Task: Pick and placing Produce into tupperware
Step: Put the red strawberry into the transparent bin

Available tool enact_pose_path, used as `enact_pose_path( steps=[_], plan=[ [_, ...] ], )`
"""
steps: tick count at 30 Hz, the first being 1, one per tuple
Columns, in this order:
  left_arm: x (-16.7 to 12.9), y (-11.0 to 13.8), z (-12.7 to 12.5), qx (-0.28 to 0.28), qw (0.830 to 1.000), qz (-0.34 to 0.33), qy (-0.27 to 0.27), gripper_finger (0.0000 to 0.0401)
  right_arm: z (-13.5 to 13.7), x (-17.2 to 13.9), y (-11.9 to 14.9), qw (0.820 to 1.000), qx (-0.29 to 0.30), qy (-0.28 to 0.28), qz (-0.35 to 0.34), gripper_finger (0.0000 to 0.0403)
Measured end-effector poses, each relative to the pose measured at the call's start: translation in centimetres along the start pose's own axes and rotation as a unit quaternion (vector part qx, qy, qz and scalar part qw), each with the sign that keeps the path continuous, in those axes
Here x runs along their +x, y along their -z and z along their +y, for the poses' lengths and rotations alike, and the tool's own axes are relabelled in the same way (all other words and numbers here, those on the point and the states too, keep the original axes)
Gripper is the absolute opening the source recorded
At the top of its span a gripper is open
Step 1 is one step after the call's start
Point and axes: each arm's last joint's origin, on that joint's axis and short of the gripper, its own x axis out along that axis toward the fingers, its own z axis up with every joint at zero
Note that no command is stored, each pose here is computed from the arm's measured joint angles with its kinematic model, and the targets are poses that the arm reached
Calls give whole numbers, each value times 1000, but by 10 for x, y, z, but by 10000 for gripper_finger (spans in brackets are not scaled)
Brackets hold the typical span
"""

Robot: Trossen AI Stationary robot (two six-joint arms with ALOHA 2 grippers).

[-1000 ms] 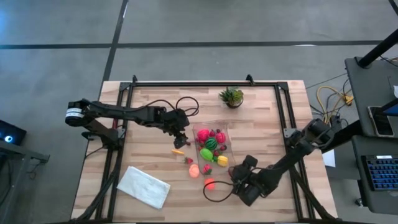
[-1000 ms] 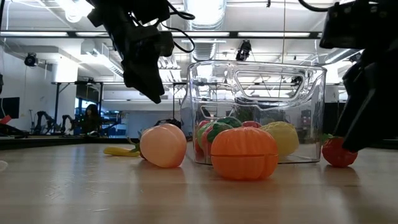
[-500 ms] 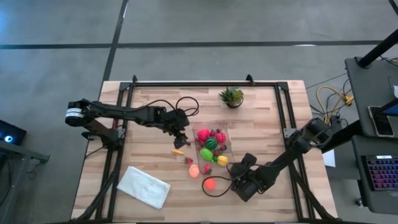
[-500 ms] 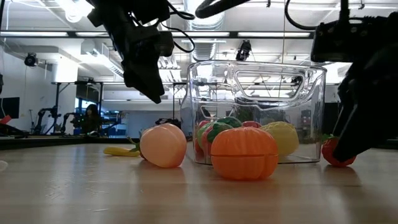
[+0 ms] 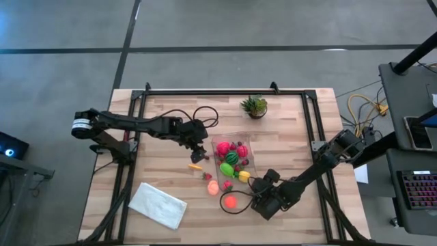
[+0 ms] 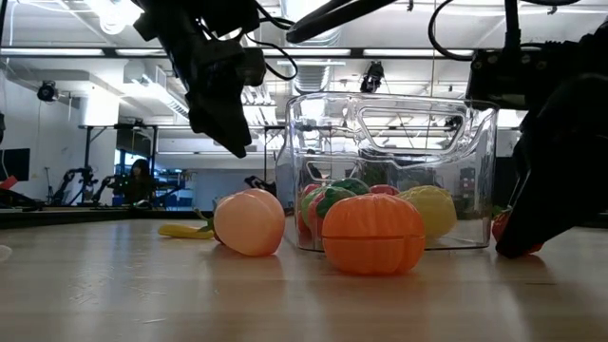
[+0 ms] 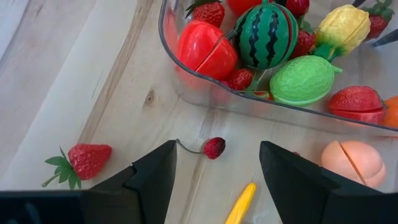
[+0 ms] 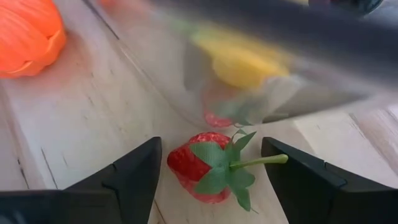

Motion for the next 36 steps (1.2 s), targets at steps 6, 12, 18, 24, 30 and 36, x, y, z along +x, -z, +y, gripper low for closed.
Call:
enact_pose_path(
  steps=[6,12,18,24,30,36],
  plan=[
    [0,0,0,10,1000,0,0,216,0,1,-1,1000,3,-8,15,242],
    [0,0,0,10,1000,0,0,216,-1,0,-1,1000,3,-9,18,208],
    [0,0,0,10,1000,0,0,216,-1,-1,-1,1000,4,-12,22,191],
    [0,0,0,11,1000,0,0,216,-1,-8,-3,999,8,-6,41,174],
    [0,0,0,13,1000,-1,1,216,-3,-26,-9,998,-6,5,64,155],
    [0,-1,0,12,1000,-3,-2,216,-19,-64,-28,999,26,22,31,158]
  ],
)
